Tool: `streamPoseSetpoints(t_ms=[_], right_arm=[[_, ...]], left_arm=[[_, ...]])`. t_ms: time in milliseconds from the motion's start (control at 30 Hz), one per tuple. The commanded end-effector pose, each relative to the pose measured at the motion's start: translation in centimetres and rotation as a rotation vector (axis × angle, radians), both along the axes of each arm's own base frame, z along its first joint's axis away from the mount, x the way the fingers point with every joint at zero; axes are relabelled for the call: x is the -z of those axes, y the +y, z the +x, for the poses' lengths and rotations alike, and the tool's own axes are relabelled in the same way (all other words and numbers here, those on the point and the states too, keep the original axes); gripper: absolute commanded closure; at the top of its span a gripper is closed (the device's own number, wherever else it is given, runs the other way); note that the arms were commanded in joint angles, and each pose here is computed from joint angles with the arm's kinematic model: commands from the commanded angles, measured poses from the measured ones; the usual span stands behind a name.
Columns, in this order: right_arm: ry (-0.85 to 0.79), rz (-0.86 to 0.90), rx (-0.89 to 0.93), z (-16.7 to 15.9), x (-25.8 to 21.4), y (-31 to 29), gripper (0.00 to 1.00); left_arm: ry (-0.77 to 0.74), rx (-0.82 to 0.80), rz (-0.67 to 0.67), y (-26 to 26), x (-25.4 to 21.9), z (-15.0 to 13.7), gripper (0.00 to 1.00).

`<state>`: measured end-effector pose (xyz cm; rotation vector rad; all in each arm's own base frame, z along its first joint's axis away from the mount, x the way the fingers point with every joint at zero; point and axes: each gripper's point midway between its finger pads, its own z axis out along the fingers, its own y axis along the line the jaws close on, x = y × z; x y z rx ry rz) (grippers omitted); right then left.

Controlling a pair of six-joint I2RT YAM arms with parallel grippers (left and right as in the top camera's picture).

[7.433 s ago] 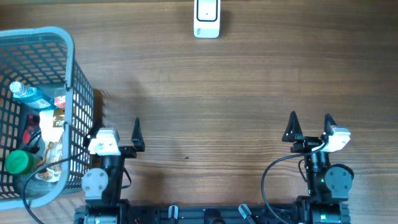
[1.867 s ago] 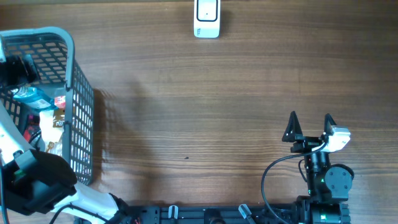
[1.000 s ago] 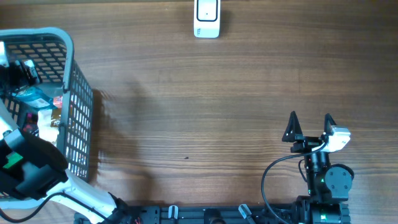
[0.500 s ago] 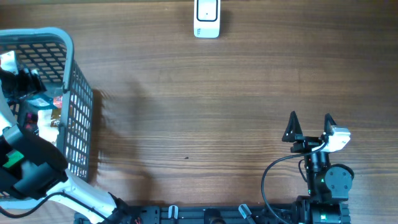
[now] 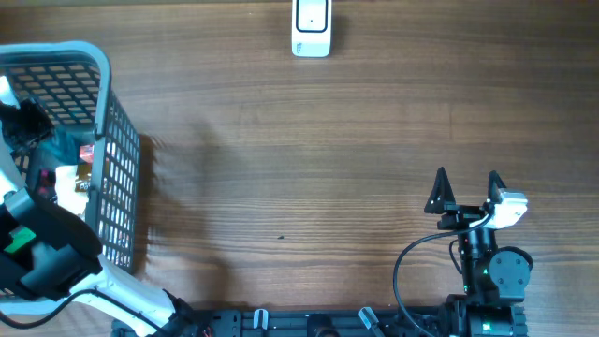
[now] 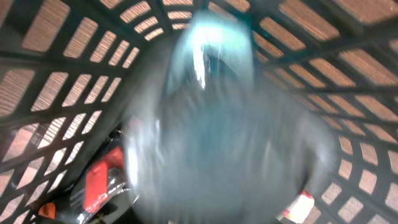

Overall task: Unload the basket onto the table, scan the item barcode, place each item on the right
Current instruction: 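Lower the left gripper into the basket toward the blue mouthwash bottle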

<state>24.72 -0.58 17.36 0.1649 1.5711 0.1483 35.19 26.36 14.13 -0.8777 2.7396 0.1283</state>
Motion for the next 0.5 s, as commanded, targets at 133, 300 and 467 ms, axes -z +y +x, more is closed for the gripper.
streamPoseSetpoints(t_ms=[133, 300, 467], right_arm=[[-0.007, -0.015, -0.011, -0.02, -0.13, 0.19, 0.0], [-0.007, -0.015, -0.011, -0.02, -0.13, 0.19, 0.0], [-0.007, -0.015, -0.011, -0.02, -0.13, 0.19, 0.0]], left_arm=[[-0.002, -0.075, -0.029, 0.12, 0.79, -0.04, 0.66], [0.011, -0.074, -0.038, -0.12, 0.89, -0.33, 0.0], [0.014, -0.11, -0.051, -0.27, 0.95, -0.53, 0.0]])
